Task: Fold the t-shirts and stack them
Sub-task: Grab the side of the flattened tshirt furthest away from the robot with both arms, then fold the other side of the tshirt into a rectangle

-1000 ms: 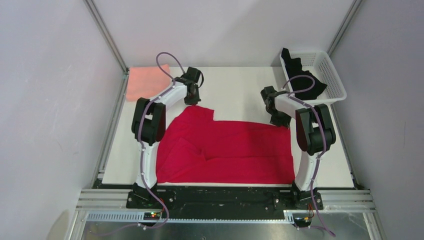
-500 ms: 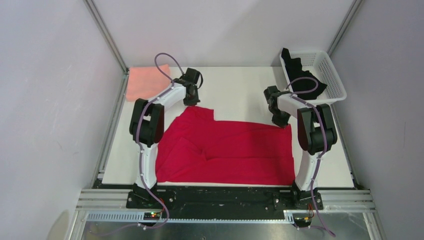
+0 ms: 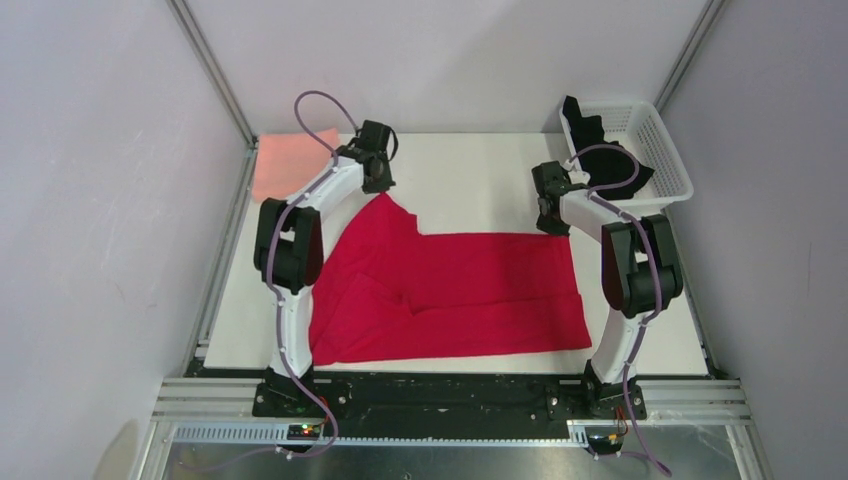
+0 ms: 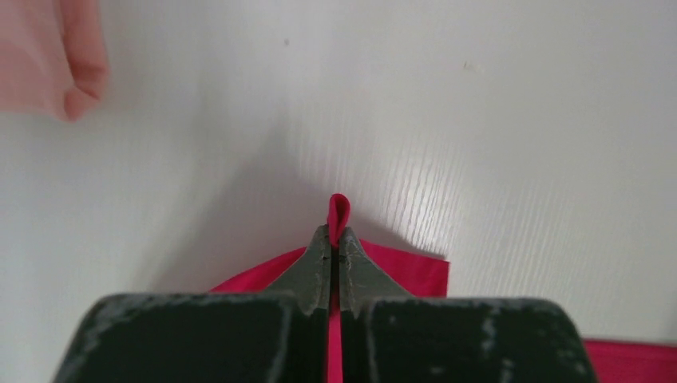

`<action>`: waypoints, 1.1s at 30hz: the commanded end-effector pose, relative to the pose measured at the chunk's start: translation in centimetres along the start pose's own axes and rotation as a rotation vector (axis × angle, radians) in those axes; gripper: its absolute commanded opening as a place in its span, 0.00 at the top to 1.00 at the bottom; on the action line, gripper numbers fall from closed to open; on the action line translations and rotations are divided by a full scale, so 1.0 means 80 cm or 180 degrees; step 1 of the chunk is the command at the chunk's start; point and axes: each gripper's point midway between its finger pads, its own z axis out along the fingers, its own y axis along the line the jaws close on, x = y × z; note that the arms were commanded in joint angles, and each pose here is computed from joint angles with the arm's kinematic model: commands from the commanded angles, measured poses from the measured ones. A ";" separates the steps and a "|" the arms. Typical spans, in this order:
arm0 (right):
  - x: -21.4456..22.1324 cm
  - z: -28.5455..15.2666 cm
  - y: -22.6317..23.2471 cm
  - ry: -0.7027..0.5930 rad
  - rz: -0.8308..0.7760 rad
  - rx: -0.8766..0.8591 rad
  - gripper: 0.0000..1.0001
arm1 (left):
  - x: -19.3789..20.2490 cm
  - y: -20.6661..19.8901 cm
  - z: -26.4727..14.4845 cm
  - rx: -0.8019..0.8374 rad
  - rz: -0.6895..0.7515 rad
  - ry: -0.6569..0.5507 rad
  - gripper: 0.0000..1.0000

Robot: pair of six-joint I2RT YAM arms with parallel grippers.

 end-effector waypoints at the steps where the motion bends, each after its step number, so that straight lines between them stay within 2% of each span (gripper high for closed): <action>1: -0.041 -0.012 0.013 -0.0307 0.0097 -0.0212 1.00 | -0.044 -0.011 -0.002 0.0138 -0.0058 -0.0255 1.00; 10: -0.029 -0.047 0.009 -0.0321 -0.0011 -0.0166 1.00 | -0.010 0.001 -0.041 0.0141 -0.0029 -0.0242 1.00; 19: 0.004 -0.097 -0.014 -0.0394 -0.0090 -0.0198 1.00 | 0.068 0.010 -0.106 0.0192 0.0018 -0.0274 1.00; 27: 0.039 -0.134 -0.043 -0.0433 -0.0135 -0.0267 1.00 | 0.136 0.046 -0.161 0.0071 0.0092 -0.0384 1.00; 30: 0.057 -0.142 -0.053 -0.0406 -0.0197 -0.0278 1.00 | 0.149 0.053 -0.186 0.0188 0.0029 -0.0474 1.00; 33: 0.064 -0.154 -0.062 -0.0442 -0.0151 -0.0345 1.00 | 0.183 0.062 -0.196 0.0217 0.0022 -0.0422 1.00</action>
